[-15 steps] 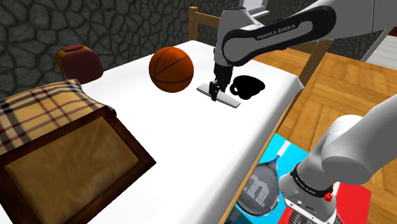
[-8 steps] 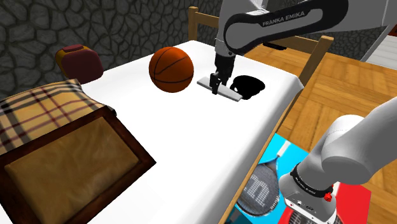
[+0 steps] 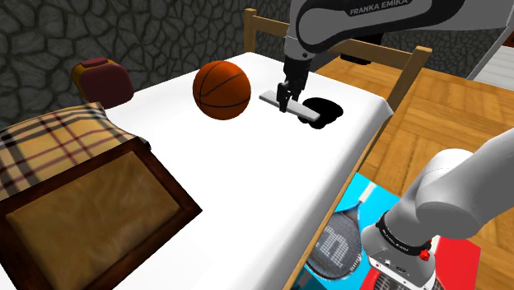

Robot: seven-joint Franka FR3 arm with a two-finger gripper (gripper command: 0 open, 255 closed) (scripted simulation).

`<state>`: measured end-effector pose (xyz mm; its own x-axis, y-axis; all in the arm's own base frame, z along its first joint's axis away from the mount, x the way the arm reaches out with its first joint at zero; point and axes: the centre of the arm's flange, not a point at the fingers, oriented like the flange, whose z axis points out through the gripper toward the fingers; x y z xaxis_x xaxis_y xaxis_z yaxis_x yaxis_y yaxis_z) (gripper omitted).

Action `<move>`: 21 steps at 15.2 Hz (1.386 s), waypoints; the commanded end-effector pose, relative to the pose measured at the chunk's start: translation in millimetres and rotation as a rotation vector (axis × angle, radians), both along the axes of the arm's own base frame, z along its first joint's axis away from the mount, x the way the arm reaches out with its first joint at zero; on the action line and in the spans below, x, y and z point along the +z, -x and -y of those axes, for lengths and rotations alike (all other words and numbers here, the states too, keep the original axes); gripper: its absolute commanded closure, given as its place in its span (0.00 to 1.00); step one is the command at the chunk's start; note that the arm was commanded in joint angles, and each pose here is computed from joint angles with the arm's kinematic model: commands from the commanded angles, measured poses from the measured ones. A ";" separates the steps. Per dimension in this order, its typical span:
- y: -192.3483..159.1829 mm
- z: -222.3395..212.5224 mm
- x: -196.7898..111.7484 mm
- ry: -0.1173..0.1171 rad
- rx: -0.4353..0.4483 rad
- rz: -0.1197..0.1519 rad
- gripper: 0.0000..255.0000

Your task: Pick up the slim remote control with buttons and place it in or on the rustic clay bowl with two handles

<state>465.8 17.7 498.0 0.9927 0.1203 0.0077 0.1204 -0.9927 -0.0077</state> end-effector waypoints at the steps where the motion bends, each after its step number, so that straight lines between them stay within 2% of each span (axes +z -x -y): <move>1: 3.8 23.5 0.9 0.000 0.000 0.000 1.00; 15: 28.6 212.3 2.9 0.000 0.000 0.000 1.00; 21: 28.6 212.3 -28.8 0.000 0.000 0.000 1.00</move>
